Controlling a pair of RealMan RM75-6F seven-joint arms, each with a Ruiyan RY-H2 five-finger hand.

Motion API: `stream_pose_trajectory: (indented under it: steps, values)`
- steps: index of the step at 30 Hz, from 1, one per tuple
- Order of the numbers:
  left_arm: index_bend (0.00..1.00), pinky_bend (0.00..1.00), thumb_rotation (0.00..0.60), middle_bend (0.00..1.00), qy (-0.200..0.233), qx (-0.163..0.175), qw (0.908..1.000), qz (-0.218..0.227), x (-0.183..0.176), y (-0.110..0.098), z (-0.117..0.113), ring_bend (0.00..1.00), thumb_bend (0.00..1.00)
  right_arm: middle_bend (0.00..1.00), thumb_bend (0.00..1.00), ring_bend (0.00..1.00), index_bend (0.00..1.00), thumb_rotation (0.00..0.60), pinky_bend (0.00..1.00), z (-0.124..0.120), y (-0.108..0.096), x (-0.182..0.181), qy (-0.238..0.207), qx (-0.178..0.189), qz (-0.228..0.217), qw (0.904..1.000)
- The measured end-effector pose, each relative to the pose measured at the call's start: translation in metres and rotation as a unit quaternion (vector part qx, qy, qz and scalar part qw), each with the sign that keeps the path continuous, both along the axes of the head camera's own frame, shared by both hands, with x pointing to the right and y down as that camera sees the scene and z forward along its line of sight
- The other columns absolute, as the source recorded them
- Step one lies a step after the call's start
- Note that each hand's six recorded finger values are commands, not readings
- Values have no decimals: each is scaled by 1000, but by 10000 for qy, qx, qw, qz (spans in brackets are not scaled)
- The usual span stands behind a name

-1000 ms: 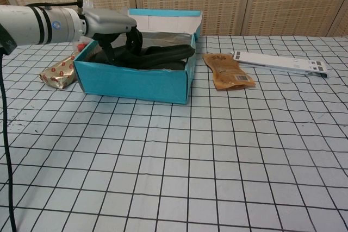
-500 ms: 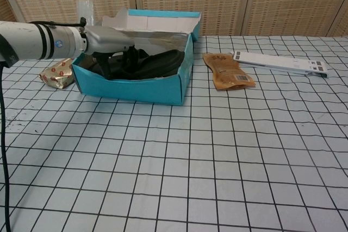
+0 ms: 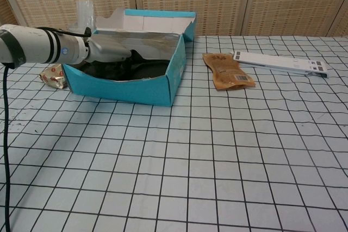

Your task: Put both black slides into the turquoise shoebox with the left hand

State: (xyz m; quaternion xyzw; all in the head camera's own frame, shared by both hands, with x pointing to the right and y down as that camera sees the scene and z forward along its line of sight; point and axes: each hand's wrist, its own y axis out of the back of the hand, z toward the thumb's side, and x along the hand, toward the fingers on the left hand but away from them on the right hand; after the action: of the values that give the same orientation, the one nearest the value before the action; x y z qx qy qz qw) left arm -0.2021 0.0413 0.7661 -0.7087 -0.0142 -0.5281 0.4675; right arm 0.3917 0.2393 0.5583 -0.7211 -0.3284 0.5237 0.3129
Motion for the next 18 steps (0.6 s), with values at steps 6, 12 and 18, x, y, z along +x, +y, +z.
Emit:
stream_pose_trajectory:
  steps: [6,12,18]
  values:
    - [280,473,600,355,263,-25,9995,-164,5,4,-4,377,552,0,224,0,0,600,0,-2,0,0,-20,26,8,10000]
    - [0,236,600,0,992,0,9924,-726,13,-4,-20,0,436,0,224,0,0,600,0,-4,1,-1,-52,36,-5,10000]
    - [0,146,600,0,1755,-352,9719,-1529,10,-12,-36,0,402,0,224,0,0,600,0,-8,2,-2,-83,88,-23,9999]
